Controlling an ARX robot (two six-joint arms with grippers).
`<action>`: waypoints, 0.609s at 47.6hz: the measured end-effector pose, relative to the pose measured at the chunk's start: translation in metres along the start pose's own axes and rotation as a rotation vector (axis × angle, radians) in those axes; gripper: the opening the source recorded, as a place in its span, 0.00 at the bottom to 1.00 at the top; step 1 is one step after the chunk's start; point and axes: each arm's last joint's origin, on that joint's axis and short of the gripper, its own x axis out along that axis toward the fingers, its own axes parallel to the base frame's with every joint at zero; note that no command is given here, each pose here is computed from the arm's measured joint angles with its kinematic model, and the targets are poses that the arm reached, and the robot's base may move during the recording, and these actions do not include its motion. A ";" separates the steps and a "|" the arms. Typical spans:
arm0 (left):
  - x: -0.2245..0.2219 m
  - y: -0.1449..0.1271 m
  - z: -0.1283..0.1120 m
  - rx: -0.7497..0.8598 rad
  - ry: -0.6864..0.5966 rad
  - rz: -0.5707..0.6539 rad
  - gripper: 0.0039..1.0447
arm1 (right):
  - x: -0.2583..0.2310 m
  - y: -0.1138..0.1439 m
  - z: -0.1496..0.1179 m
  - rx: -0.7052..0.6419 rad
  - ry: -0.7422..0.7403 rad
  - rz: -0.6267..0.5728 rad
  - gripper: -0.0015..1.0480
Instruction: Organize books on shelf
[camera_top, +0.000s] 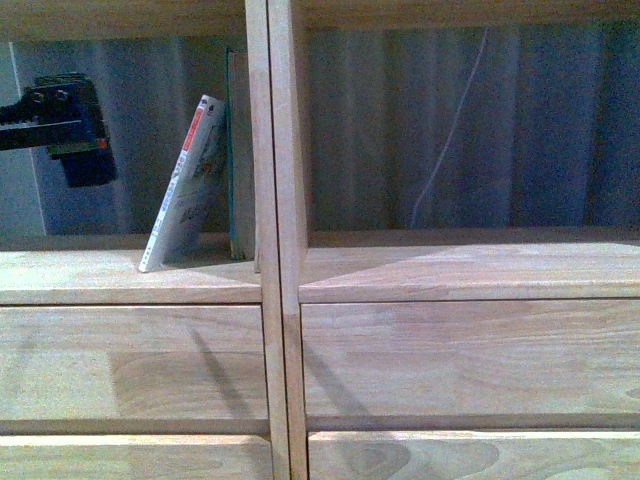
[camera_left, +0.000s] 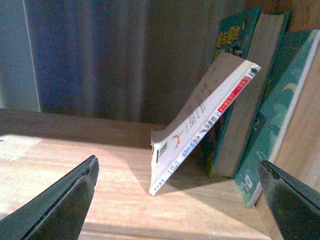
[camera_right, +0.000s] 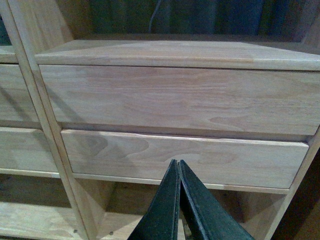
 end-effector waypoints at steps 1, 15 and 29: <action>-0.008 -0.001 0.001 -0.005 0.006 0.005 0.93 | 0.000 0.000 0.000 0.000 0.000 0.000 0.03; -0.117 -0.005 0.015 0.052 0.043 0.154 0.93 | 0.000 0.000 0.000 0.000 0.000 0.000 0.03; -0.185 -0.003 0.002 0.085 0.142 0.099 0.84 | 0.000 0.000 0.000 0.000 0.000 0.000 0.03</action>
